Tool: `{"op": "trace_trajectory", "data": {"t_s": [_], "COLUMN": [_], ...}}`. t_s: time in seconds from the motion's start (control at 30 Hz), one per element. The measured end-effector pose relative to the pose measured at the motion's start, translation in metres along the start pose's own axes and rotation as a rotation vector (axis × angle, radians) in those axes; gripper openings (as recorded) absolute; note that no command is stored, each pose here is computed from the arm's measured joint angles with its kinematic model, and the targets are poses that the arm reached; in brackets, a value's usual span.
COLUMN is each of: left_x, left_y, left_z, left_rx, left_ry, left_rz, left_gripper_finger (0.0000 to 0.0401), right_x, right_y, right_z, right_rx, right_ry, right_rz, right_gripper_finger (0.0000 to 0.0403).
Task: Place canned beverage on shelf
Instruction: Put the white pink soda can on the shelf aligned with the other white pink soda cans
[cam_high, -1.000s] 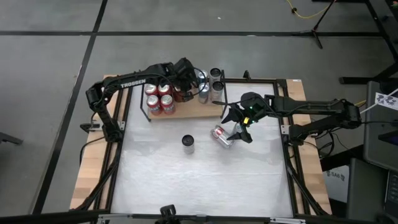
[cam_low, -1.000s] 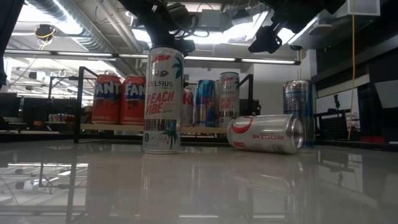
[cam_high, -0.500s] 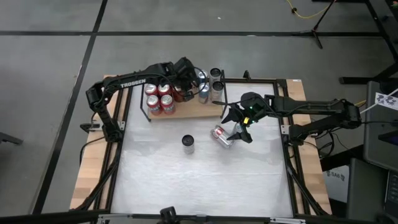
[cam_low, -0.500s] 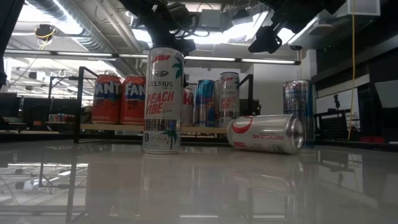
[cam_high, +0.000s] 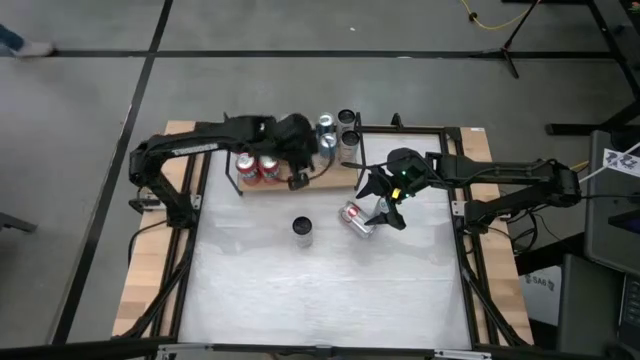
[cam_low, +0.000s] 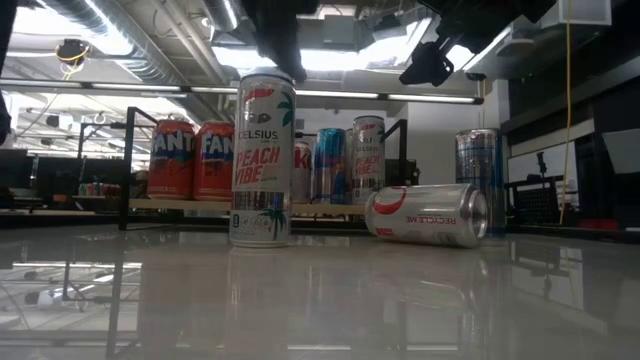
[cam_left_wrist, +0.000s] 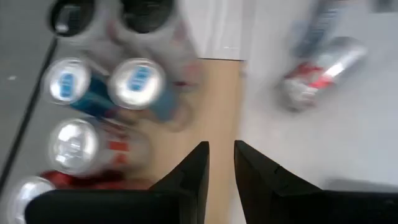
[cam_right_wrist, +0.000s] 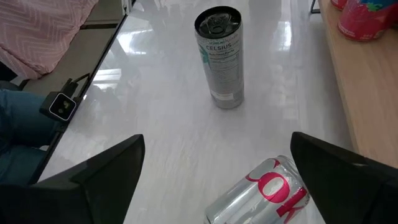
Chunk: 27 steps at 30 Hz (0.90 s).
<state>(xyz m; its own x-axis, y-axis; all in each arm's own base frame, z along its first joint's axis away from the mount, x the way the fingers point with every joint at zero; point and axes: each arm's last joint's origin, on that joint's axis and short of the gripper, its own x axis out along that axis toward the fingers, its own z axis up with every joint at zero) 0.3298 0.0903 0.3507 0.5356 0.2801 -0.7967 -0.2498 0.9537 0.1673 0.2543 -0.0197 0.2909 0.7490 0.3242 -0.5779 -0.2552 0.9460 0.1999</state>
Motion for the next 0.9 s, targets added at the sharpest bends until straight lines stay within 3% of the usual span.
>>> {"op": "trace_trajectory", "data": {"t_s": [0.27,0.4,0.6,0.9], "left_x": [-0.051,-0.057,-0.051,-0.030], "left_y": [-0.061,-0.091,-0.128,-0.158], "left_z": [-0.021,-0.042,-0.070,-0.109], "left_rx": [-0.021,-0.040,-0.036,-0.110], "left_ry": [-0.043,-0.030,0.005,0.088], "left_rz": [-0.105,-0.056,-0.005,-0.013], "left_gripper_finger": [0.0064,0.0064,0.0064,0.0064], "right_x": [0.000,0.000,0.000,-0.001], "right_y": [0.000,0.000,0.000,-0.002], "right_z": [0.000,0.000,0.004,0.010], "right_rx": [0.001,0.000,-0.007,0.158], "right_ry": [-0.001,-0.002,-0.039,-0.096], "right_rz": [0.000,0.000,0.007,-0.046], "right_gripper_finger": [0.0392,0.0392,0.0392,0.0392]}}
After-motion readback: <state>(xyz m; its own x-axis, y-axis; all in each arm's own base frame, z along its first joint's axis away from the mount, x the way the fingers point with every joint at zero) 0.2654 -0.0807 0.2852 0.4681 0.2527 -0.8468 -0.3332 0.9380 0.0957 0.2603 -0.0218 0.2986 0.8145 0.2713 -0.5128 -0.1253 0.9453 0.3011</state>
